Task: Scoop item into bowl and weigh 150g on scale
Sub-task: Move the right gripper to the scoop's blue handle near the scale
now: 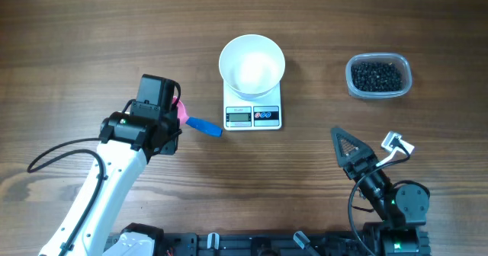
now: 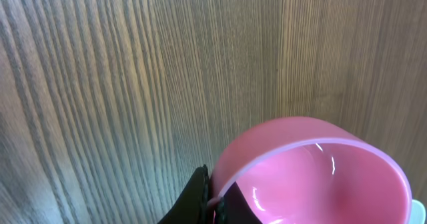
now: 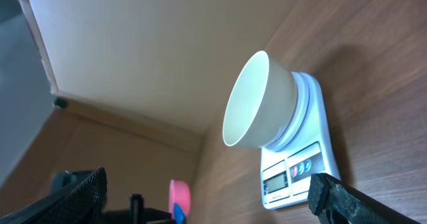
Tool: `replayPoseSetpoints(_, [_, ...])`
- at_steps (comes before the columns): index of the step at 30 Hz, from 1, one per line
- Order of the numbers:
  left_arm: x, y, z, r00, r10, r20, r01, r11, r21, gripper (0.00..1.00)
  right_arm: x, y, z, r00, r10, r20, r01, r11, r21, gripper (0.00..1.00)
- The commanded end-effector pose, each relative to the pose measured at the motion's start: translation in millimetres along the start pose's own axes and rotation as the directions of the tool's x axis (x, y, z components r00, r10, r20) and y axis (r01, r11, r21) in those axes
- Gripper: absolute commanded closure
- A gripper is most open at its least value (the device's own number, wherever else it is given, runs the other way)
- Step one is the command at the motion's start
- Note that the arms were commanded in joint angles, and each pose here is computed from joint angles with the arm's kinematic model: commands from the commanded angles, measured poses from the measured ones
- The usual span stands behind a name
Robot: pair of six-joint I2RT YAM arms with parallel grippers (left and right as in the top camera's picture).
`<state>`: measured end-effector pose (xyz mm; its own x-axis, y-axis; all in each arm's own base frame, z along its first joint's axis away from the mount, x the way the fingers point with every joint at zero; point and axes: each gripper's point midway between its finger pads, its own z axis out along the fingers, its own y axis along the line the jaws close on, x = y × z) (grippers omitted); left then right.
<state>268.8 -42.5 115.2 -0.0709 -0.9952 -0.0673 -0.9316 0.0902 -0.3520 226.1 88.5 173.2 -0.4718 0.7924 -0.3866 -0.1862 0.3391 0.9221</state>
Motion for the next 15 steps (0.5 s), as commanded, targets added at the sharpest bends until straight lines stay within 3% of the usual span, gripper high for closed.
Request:
replayPoseSetpoints(1, [-6,-9,-7,0.999,-0.042,0.022,0.041,0.998,0.037,0.96,8,15,-1,0.992,-0.118,-0.055,0.115,0.992,-0.053,0.0])
replayPoseSetpoints(8, [-4,-11,-7,0.996,-0.088,0.008,0.088,0.995,0.045,0.96,18,35,12,0.962,-0.131,-0.238,0.125,0.991,-0.04,0.0])
replayPoseSetpoints(15, [10,-9,-7,0.988,-0.14,-0.07,0.142,0.989,0.027,0.96,29,54,48,0.851,-0.056,-0.522,0.053,0.998,-0.021,0.0])
